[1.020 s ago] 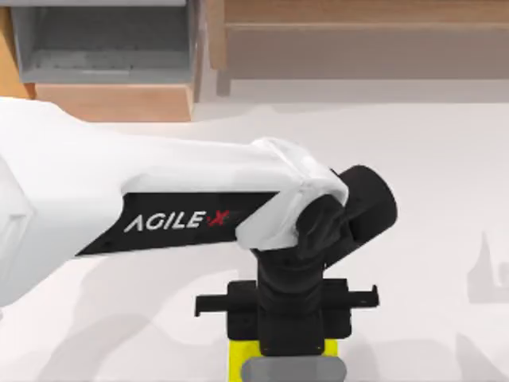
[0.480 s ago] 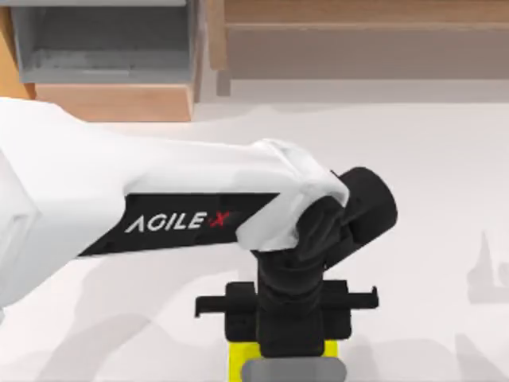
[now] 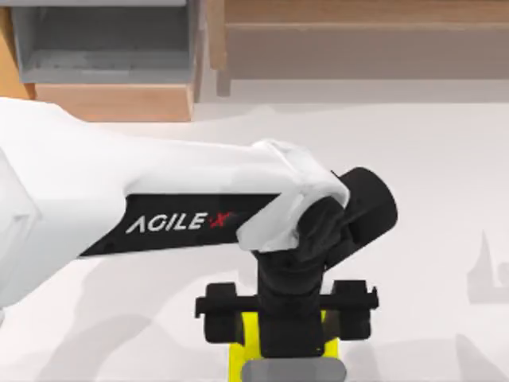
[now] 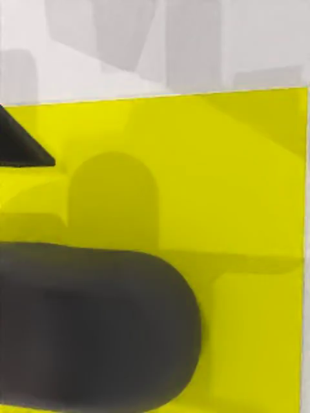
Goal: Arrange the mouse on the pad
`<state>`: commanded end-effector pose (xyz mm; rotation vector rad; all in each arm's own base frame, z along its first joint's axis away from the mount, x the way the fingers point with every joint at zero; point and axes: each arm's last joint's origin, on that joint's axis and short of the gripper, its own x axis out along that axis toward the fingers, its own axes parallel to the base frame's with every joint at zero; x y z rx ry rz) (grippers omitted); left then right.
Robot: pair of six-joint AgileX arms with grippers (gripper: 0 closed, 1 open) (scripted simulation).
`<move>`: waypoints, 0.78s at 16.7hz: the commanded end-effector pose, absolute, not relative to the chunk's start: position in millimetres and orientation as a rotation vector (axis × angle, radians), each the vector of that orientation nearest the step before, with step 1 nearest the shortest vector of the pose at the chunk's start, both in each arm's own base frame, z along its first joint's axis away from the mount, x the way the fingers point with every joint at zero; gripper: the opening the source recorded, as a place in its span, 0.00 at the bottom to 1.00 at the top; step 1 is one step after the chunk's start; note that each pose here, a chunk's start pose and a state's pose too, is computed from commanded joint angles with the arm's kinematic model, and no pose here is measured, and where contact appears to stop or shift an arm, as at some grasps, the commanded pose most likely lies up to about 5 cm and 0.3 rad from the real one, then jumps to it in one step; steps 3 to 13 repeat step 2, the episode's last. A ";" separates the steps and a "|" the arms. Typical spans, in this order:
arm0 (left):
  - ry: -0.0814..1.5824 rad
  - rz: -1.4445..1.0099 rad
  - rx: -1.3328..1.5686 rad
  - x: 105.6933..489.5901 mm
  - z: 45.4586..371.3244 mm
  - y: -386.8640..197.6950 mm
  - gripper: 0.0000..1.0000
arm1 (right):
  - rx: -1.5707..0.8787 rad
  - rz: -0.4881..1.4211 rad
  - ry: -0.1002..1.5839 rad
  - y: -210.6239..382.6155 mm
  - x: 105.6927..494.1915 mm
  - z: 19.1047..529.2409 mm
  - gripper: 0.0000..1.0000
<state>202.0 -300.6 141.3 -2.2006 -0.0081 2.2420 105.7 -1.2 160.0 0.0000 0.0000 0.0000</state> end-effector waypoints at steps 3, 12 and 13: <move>-0.008 2.242 -2.201 202.0 141.3 -300.6 1.00 | 0.000 0.000 0.000 -1.2 105.7 160.0 1.00; -0.008 2.242 -2.201 202.0 141.3 -300.6 1.00 | 0.000 0.000 0.000 -1.2 105.7 160.0 1.00; -0.008 2.242 -2.201 202.0 141.3 -300.6 1.00 | 0.000 0.000 0.000 -1.2 105.7 160.0 1.00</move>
